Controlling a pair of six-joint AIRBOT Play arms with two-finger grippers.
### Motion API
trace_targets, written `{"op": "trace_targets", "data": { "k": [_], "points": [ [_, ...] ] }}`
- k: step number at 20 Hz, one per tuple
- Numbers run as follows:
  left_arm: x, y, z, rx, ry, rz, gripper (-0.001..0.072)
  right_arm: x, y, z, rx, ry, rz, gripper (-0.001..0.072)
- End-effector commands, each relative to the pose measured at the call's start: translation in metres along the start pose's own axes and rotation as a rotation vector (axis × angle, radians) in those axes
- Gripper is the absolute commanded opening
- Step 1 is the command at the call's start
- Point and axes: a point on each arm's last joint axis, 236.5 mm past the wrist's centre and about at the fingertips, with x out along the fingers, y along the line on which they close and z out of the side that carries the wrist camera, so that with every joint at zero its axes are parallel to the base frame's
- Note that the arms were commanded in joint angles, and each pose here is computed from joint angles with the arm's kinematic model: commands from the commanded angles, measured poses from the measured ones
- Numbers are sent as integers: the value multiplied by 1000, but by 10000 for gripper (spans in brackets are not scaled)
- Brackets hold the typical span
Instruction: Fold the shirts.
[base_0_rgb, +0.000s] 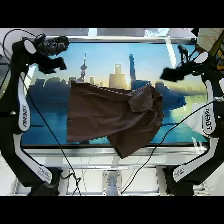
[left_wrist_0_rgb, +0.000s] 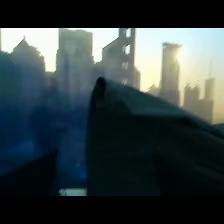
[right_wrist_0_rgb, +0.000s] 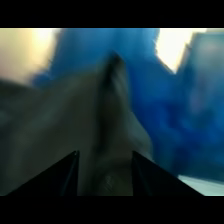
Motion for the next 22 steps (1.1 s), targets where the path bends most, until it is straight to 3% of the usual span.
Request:
{"op": "trace_targets", "data": {
  "k": [1, 4, 7, 11, 14, 19, 22],
  "points": [
    [-35, 39, -46, 32, 119, 137, 696, -21, -44, -81, 17, 275, -121, 365],
    [-62, 48, -73, 29, 113, 148, 696, -20, -18, -91, 68, 150, 47, 356],
    [-73, 52, -118, -1, 126, 139, 696, -6, -10, -152, 114, 226, 112, 357],
    [-74, 19, -181, -35, 204, 5, 696, 32, 32, -226, 184, 333, 328, 358],
    [-88, 2, -195, -40, 200, -52, 696, 52, 43, -269, 212, 393, 373, 358],
    [-120, -7, -195, -22, 133, -64, 696, 58, 64, -276, 320, 310, 525, 358],
    [-128, -8, -195, -16, 115, -64, 696, 58, 63, -277, 344, 297, 536, 357]
  ]
}}
